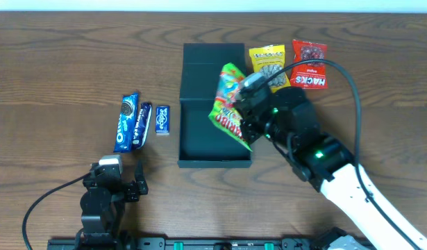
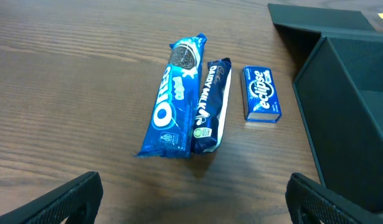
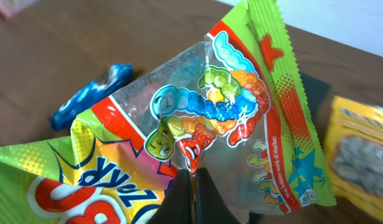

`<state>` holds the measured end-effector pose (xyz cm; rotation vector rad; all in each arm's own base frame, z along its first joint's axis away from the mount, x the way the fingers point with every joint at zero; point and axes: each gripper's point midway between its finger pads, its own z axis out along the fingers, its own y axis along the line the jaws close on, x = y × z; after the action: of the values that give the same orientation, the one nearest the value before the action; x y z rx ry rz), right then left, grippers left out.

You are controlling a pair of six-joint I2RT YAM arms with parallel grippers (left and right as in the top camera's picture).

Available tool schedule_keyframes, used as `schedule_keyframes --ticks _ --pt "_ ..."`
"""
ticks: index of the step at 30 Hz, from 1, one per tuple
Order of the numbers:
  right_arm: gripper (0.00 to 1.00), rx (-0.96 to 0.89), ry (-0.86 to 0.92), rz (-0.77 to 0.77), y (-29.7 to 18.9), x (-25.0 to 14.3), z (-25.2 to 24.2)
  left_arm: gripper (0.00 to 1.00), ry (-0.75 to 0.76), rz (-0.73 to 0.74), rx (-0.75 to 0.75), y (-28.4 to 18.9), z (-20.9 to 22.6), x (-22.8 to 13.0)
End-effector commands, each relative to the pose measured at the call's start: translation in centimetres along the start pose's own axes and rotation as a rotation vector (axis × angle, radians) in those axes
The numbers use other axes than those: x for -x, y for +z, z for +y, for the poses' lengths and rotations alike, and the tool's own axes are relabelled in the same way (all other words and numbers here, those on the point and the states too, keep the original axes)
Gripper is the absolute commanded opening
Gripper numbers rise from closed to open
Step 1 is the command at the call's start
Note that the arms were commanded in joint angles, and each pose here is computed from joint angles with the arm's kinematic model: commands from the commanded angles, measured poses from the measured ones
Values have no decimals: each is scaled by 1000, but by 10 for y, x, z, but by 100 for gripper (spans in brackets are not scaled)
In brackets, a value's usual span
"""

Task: Pack container
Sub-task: 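Carry the Haribo bag left and lower it into the black box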

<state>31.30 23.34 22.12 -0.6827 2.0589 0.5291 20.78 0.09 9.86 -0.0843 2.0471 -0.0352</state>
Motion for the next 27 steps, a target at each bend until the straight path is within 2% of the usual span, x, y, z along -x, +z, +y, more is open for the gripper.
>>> schedule_keyframes --ticks 1,8,15,22,23,24,25,27 --pt "1 56 -132 -10 7 8 21 95 12 4 12 2 3 -4" --pt "1 100 -239 69 38 -17 48 95 12 4 12 2 3 -4" --pt "1 -25 -261 135 65 -37 31 95 12 4 12 2 3 -4" --pt "1 -27 -261 158 79 -47 29 95 12 4 12 2 3 -4" --pt "8 -26 -260 158 79 -47 30 95 12 4 12 2 3 -4" --pt "44 -25 -260 154 79 -46 30 95 12 4 12 2 3 -4" --pt "68 -25 -259 145 79 -44 30 95 12 4 12 2 3 -4" --pt "93 -27 -233 113 77 -35 31 95 12 4 12 2 3 -4"
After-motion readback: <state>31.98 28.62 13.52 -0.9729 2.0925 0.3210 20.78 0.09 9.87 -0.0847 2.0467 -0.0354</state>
